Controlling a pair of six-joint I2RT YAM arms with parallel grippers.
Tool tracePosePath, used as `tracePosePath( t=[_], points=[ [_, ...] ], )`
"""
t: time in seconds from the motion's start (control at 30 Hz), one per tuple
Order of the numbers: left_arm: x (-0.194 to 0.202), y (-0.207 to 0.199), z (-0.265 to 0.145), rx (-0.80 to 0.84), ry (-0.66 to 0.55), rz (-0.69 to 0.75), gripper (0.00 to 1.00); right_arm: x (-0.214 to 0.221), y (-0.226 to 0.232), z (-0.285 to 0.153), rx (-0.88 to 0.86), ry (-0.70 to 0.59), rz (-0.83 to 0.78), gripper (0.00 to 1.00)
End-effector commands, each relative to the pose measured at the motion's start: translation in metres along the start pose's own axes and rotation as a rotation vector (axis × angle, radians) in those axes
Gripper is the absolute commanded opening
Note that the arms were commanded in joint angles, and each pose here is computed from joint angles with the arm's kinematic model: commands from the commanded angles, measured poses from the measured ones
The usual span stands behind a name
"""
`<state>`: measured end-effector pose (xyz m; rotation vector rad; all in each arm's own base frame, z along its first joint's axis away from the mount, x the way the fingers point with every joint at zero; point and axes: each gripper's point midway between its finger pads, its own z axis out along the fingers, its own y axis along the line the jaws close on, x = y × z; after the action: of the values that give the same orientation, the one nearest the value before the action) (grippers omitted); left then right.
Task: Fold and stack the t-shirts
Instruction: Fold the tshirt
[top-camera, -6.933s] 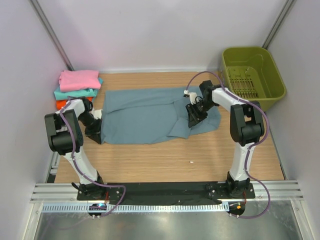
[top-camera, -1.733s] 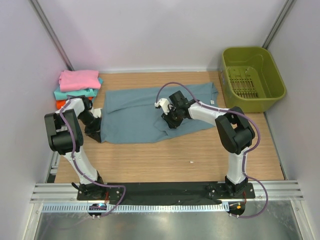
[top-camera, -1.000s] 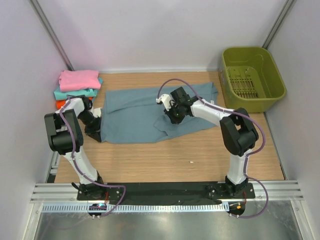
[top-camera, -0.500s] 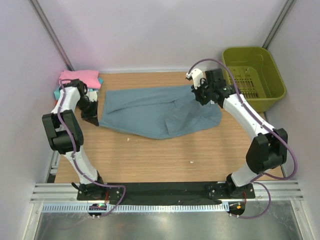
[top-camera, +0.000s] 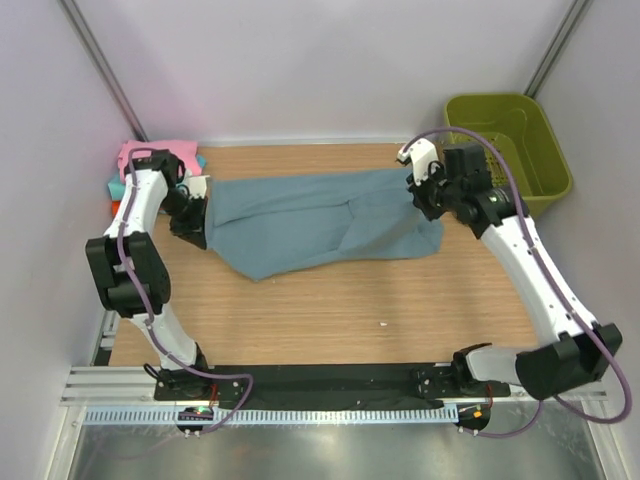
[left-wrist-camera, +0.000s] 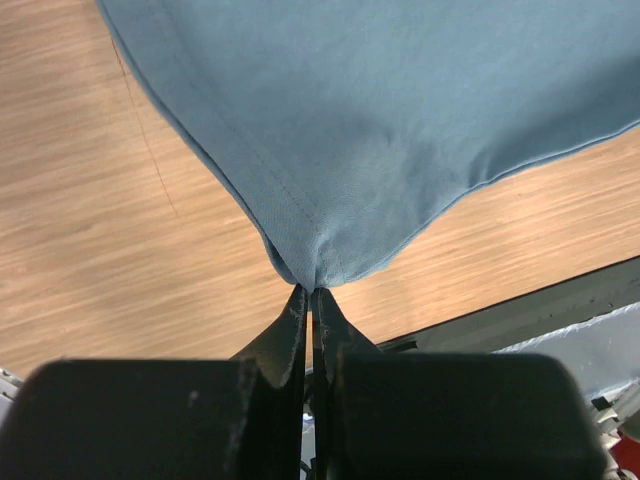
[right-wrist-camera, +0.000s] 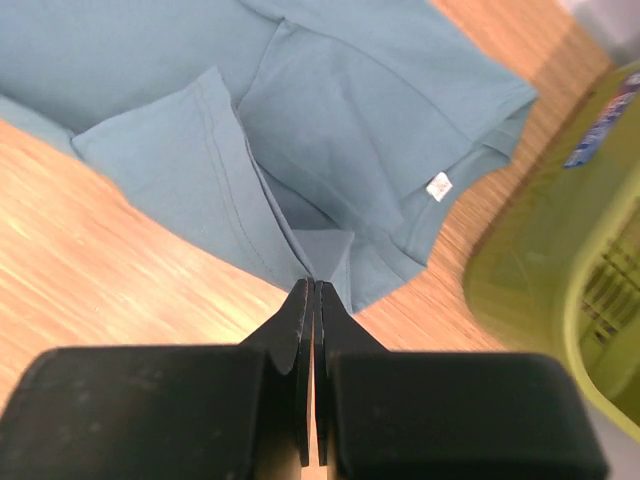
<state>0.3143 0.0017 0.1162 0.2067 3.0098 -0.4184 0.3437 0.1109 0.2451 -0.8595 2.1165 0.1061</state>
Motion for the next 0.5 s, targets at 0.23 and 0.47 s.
tracePosePath(
  t=[0.23,0.47],
  points=[
    [0.024,-0.033,-0.055,0.022,-0.124,0.055,0.00,-0.005,0.005,-0.100,0.118,-0.128,0.024,0.01],
    [0.055,-0.040,-0.064,0.010,-0.105,0.057,0.00,0.002,0.015,-0.135,0.131,-0.163,0.054,0.01]
  ],
)
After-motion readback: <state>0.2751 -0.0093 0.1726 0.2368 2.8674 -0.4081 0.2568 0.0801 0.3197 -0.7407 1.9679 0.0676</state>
